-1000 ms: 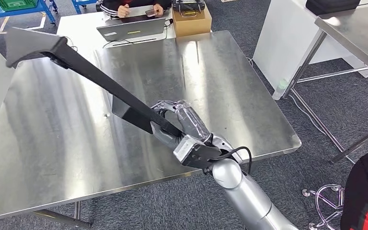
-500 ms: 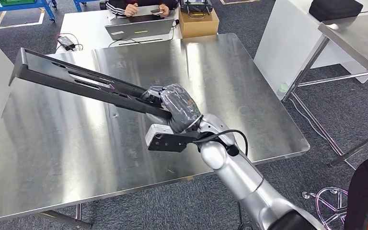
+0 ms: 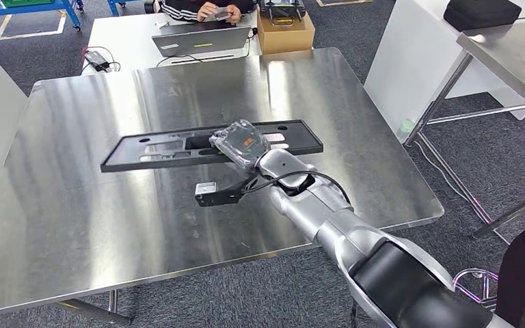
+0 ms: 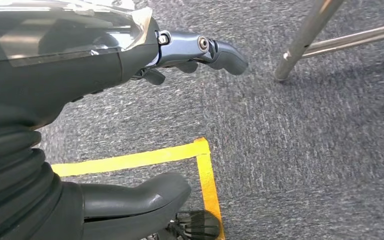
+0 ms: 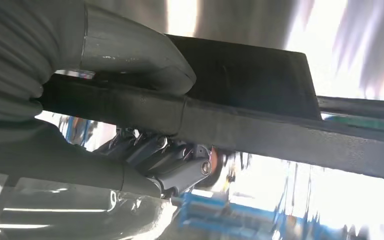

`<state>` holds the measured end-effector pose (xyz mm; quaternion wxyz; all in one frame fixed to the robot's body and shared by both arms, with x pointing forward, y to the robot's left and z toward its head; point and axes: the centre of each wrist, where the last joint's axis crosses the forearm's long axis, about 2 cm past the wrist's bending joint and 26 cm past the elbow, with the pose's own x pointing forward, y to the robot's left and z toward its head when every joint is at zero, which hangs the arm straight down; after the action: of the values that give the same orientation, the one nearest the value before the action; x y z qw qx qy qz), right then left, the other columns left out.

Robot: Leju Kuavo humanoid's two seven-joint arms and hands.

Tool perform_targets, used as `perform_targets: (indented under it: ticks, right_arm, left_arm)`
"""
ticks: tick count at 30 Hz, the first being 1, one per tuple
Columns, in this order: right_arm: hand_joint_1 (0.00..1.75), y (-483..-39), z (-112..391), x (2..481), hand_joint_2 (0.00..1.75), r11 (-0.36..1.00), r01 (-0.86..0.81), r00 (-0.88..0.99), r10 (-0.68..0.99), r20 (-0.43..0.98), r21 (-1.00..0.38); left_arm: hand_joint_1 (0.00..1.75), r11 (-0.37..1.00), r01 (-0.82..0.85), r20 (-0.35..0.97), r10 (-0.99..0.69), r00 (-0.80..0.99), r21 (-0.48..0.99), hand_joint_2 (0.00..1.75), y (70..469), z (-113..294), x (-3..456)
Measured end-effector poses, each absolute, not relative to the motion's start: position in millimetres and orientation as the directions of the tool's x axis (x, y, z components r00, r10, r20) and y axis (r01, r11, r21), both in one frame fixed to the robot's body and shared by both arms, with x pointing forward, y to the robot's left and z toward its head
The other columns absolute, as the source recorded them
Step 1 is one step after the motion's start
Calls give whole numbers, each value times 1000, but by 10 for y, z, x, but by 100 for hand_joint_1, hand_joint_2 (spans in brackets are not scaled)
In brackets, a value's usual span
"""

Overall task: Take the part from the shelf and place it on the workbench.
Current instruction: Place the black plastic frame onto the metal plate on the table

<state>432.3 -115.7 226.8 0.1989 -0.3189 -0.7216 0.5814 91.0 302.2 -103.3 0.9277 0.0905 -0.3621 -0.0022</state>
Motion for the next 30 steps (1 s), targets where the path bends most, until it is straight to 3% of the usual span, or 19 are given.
perform_targets:
  ticks: [6, 10, 16, 20, 30]
  right_arm:
    - [175, -1092, 2048, 4289, 175, -34, 169, -723, 675, -147, -985]
    - [0, -1087, 1992, 4286, 0, -66, 129, -714, 686, -139, -989]
    - [0, -1123, 1972, 4305, 0, -73, 110, -701, 702, -129, -991]
    - [0, -1151, 1957, 4315, 0, -62, 76, -678, 729, -97, -995]
    - [0, -1297, 1987, 4402, 0, 18, -60, -571, 820, 49, -998]
  left_arm:
    - [0, 983, -67, 678, -70, 731, 173, 175, 2985, -1040, 873]
    - [0, 979, -63, 672, -87, 736, 195, 175, 2957, -1041, 865]
    - [0, 978, -43, 649, -103, 753, 205, 175, 2939, -1048, 828]
    - [0, 977, -36, 624, -107, 774, 212, 0, 2938, -1051, 813]
    - [0, 974, 30, 553, -152, 819, 224, 0, 2906, -1050, 819]
